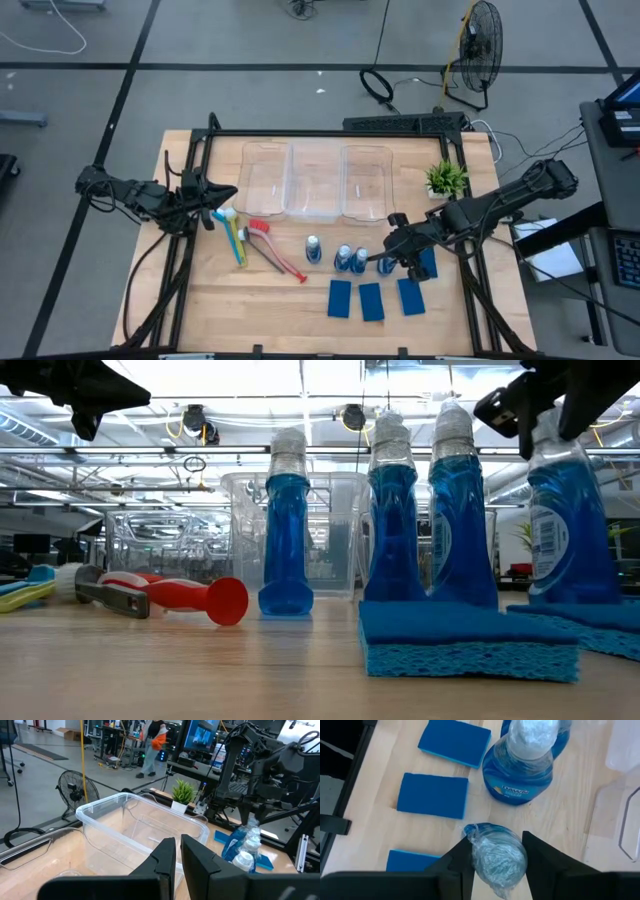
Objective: Pick & Place Kitchen Sink Supplies
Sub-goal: Put the blue dishwashing liquid bottle into the right transparent bin
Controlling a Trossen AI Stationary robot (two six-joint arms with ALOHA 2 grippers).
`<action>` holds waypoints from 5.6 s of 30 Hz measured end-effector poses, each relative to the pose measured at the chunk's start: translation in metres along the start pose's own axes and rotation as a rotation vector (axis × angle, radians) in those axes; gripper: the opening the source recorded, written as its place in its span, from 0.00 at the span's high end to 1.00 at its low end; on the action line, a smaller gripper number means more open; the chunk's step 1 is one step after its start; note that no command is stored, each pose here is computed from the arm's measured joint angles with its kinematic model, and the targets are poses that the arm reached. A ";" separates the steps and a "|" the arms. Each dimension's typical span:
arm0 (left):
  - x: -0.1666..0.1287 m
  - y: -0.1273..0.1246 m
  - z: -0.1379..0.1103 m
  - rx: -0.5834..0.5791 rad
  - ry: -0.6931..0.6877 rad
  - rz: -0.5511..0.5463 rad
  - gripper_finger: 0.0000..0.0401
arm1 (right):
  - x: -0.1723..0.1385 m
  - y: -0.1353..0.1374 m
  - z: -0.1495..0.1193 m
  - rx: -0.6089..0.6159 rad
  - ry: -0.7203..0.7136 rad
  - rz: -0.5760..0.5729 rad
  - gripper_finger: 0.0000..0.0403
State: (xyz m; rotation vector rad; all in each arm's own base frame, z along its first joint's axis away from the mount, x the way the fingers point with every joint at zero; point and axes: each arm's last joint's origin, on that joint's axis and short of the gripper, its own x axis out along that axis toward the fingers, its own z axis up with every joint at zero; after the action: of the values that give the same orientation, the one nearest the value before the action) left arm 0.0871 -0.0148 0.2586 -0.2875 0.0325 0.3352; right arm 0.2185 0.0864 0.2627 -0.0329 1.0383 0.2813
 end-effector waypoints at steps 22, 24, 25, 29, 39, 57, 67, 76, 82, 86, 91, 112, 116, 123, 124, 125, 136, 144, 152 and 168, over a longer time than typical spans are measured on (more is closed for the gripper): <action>0.000 0.000 0.000 -0.001 -0.001 0.000 0.92 | -0.088 0.000 -0.020 0.162 -0.349 0.130 0.70; 0.000 0.000 0.000 0.000 -0.001 0.000 0.92 | -0.097 0.000 -0.024 0.176 -0.379 0.154 0.70; 0.000 0.000 0.000 -0.001 -0.001 0.000 0.92 | -0.101 0.000 -0.027 0.186 -0.394 0.162 0.70; 0.000 0.000 0.000 -0.001 -0.002 0.000 0.92 | -0.115 -0.001 -0.034 0.214 -0.451 0.190 0.70; 0.000 0.000 0.000 -0.002 -0.002 0.000 0.92 | -0.138 -0.001 -0.039 0.203 -0.617 0.234 0.70; 0.000 0.000 0.000 -0.002 -0.003 -0.001 0.92 | -0.148 -0.019 -0.029 0.164 -0.813 -0.505 0.70; 0.000 0.000 0.000 -0.002 -0.002 0.000 0.92 | -0.140 -0.044 -0.019 0.325 -0.774 -0.824 0.70; 0.000 0.000 0.000 -0.002 -0.003 0.001 0.92 | -0.149 -0.079 -0.003 0.473 -0.762 -0.804 0.70; 0.000 0.000 0.000 -0.002 -0.004 0.001 0.92 | -0.155 -0.112 0.009 0.572 -0.658 -0.776 0.70; 0.000 0.000 0.000 -0.003 -0.004 0.001 0.92 | -0.154 -0.134 0.011 0.649 -0.603 -0.731 0.70; 0.000 0.000 0.000 -0.002 -0.004 0.002 0.92 | -0.148 -0.158 0.009 0.765 -0.589 -0.641 0.70; 0.000 0.000 0.000 -0.002 -0.004 0.002 0.92 | -0.082 -0.214 -0.004 0.956 -0.247 -0.552 0.70; 0.000 0.000 0.000 -0.001 -0.003 0.003 0.92 | -0.073 -0.221 -0.002 0.932 -0.233 -0.561 0.70; 0.000 0.000 0.000 -0.001 -0.004 0.003 0.92 | -0.065 -0.227 -0.003 0.878 -0.177 -0.582 0.70; 0.000 0.000 0.000 -0.001 -0.004 0.003 0.92 | -0.065 -0.227 -0.003 0.864 -0.177 -0.583 0.70; 0.000 0.000 0.000 -0.001 -0.004 0.003 0.92 | -0.065 -0.227 -0.002 0.852 -0.175 -0.583 0.70; 0.000 0.000 0.000 -0.001 -0.004 0.003 0.92 | -0.065 -0.226 -0.002 0.773 -0.148 -0.580 0.70; 0.000 0.000 0.000 -0.001 -0.003 0.003 0.92 | -0.064 -0.225 -0.002 0.751 -0.147 -0.554 0.70; 0.000 0.000 0.000 0.000 -0.002 0.003 0.92 | -0.064 -0.225 -0.003 0.641 -0.106 -0.556 0.70; 0.000 0.000 0.000 0.028 -0.002 0.003 0.92 | -0.041 -0.225 -0.020 0.575 -0.052 -0.548 0.69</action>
State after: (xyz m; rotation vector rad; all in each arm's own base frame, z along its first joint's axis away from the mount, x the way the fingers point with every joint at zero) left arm 0.0871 -0.0146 0.2587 -0.2596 0.0360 0.3381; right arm 0.2377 -0.1424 0.2634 0.2056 0.9863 -0.5146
